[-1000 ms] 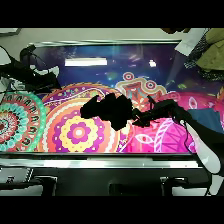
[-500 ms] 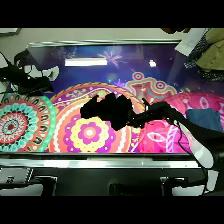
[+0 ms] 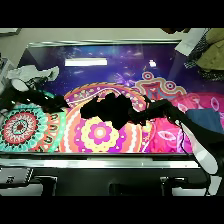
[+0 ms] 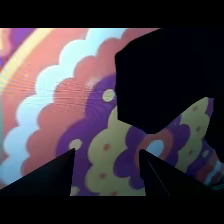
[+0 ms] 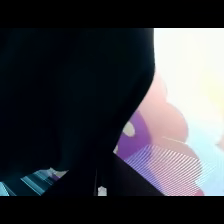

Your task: Fold the clothes and pants, and hang the long-sleeved shirts on hangers.

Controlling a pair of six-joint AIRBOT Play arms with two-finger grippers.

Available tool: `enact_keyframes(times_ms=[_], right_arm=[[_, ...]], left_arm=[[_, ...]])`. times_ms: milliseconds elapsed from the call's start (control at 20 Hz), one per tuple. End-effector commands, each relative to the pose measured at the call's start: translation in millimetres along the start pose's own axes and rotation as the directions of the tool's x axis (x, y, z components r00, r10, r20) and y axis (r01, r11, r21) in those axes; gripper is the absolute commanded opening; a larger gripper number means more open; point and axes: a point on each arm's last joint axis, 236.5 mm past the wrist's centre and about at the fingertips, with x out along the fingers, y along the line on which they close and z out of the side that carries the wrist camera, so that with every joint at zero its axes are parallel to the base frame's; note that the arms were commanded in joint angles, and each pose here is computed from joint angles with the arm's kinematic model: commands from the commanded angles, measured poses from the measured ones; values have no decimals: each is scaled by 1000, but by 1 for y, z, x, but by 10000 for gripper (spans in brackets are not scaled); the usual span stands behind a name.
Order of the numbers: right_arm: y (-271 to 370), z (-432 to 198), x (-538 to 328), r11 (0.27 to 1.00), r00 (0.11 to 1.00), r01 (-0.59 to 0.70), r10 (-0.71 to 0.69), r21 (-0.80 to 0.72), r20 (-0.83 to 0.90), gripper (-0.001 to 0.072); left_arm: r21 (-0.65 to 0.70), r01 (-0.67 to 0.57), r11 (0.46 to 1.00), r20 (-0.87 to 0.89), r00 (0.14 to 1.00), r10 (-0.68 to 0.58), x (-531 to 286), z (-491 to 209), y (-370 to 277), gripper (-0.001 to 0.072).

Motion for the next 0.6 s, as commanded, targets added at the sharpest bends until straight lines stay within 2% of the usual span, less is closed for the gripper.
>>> enact_keyframes(times_ms=[0,200,400,550], right_arm=[[0,-5,-2,1000,1000,9,-9,2,-17,30],[2,-11,-3,1000,999,4,-4,5,-41,30],[2,-15,-3,1000,998,1,-1,5,-60,30],[3,-15,-3,1000,998,-1,2,8,-59,30]], left_arm=[[-66,89,994,5,996,-89,56,-17,-4,438],[-60,74,995,3,997,-74,88,-19,-6,439],[-64,114,991,89,990,-108,100,0,-21,438],[-102,137,985,86,988,-129,114,0,-26,425]])
